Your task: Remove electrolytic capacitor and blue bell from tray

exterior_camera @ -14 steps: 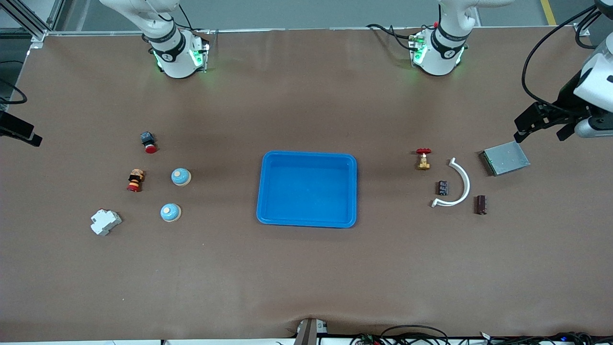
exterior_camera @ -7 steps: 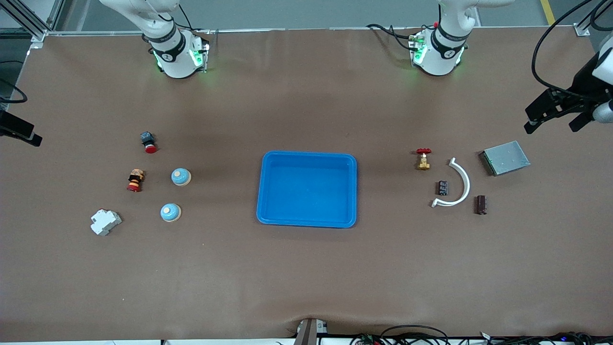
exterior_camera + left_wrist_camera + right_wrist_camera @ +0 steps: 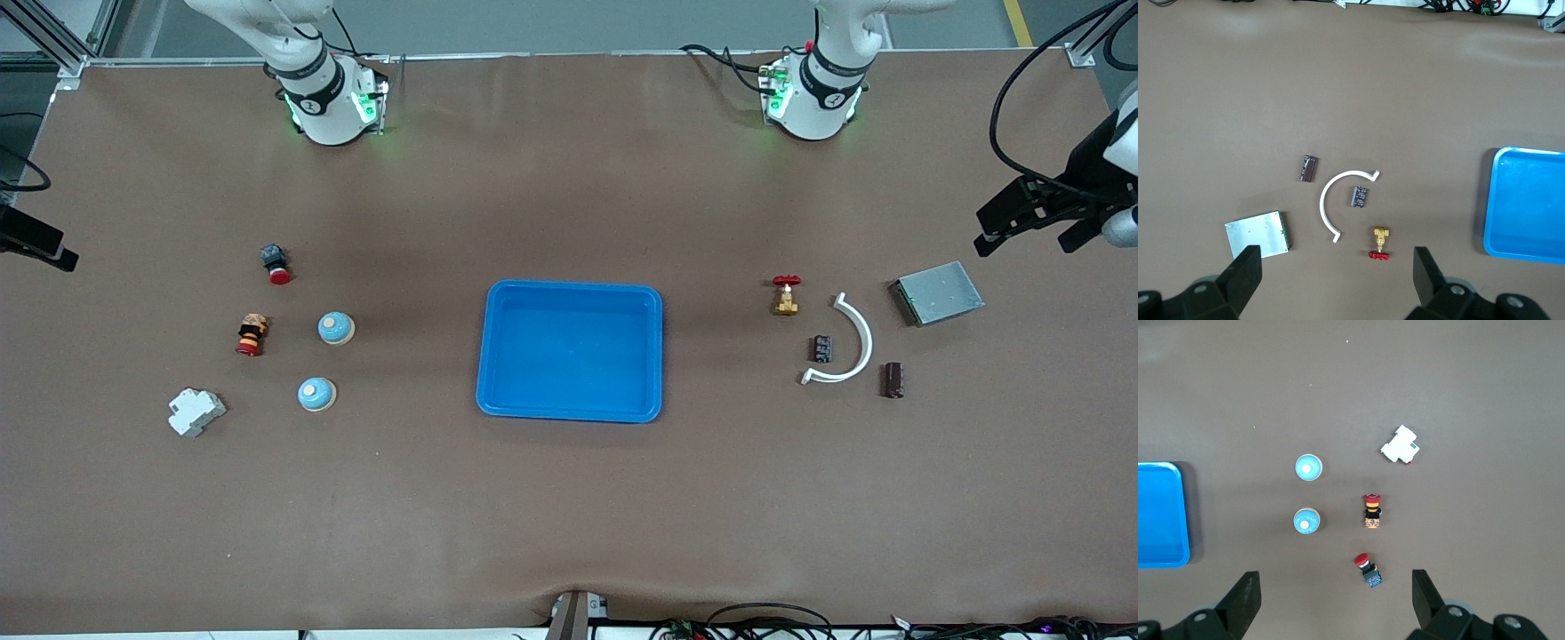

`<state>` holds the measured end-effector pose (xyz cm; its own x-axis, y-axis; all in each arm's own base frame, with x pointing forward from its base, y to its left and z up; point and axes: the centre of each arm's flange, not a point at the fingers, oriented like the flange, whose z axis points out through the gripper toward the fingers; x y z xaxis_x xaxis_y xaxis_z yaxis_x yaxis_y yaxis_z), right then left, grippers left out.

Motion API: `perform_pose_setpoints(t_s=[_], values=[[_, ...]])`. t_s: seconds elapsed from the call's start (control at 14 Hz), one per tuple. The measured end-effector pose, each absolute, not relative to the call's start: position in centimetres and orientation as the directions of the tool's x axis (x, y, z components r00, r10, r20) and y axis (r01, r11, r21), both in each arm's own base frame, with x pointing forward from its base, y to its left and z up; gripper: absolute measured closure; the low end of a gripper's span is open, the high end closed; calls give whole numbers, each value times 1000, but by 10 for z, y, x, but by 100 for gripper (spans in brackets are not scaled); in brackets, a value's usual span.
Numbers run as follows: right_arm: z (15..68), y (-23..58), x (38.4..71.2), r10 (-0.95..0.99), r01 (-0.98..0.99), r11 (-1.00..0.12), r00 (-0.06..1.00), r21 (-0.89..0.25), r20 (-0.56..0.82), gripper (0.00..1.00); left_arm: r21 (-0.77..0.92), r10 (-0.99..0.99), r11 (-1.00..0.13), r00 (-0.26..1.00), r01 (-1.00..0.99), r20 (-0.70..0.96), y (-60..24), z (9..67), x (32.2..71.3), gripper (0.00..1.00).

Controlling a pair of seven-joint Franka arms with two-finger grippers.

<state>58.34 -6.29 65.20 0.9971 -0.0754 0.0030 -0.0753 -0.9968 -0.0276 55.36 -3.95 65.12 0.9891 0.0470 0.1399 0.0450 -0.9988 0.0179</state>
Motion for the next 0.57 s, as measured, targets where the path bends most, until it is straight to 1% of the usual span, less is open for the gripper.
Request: perform_pose_setpoints(t_s=[0.57], values=[[653,-62,583,-75,-74,-997,997,-29,5,0,16,36,-999,991,34,127,-46,645,556,0]])
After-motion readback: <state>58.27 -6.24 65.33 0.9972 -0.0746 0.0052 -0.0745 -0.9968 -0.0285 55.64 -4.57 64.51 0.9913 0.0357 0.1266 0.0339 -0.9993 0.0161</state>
